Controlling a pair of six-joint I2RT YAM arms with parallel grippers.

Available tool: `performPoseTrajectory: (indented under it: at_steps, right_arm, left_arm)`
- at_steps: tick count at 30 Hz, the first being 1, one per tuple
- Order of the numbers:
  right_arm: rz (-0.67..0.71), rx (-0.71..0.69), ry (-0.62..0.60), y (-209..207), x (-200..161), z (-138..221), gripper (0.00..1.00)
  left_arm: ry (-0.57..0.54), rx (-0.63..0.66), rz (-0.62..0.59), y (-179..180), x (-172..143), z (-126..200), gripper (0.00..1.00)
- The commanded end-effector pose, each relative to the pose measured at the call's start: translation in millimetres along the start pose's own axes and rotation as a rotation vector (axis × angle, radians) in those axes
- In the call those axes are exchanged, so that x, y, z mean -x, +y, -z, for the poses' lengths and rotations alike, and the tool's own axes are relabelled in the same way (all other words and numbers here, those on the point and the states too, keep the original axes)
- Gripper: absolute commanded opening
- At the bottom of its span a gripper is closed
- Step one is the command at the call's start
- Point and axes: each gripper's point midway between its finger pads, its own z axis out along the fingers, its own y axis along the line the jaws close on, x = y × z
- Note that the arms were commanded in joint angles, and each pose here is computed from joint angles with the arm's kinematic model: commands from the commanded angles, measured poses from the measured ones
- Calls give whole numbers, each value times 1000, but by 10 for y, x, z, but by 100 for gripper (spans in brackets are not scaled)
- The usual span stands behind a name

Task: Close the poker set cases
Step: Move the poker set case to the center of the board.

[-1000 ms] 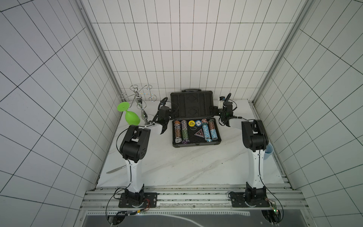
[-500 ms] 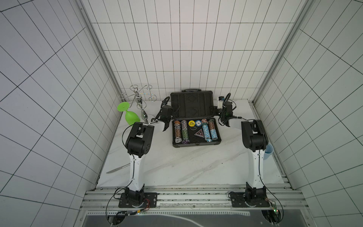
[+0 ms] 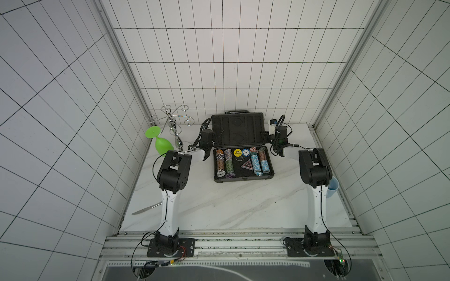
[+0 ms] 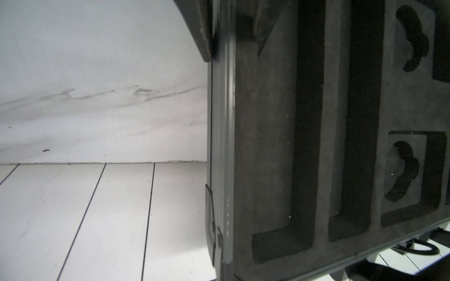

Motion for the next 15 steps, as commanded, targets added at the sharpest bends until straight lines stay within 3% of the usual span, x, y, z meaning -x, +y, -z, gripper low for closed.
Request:
performPoseTrajectory:
  at_steps: [1,4,15]
  right_arm:
    - [30,49,-75,160,388,-4,20]
    - [39,50,-90,182,434,54,18]
    - [81,39,-141,259,598,369,16]
  left_arm:
    - [-13,25,5,76,31,-39,25]
    - [-21,27,1,72,66,-5,0]
    - [-112,-28,-52,-81,238,290,0]
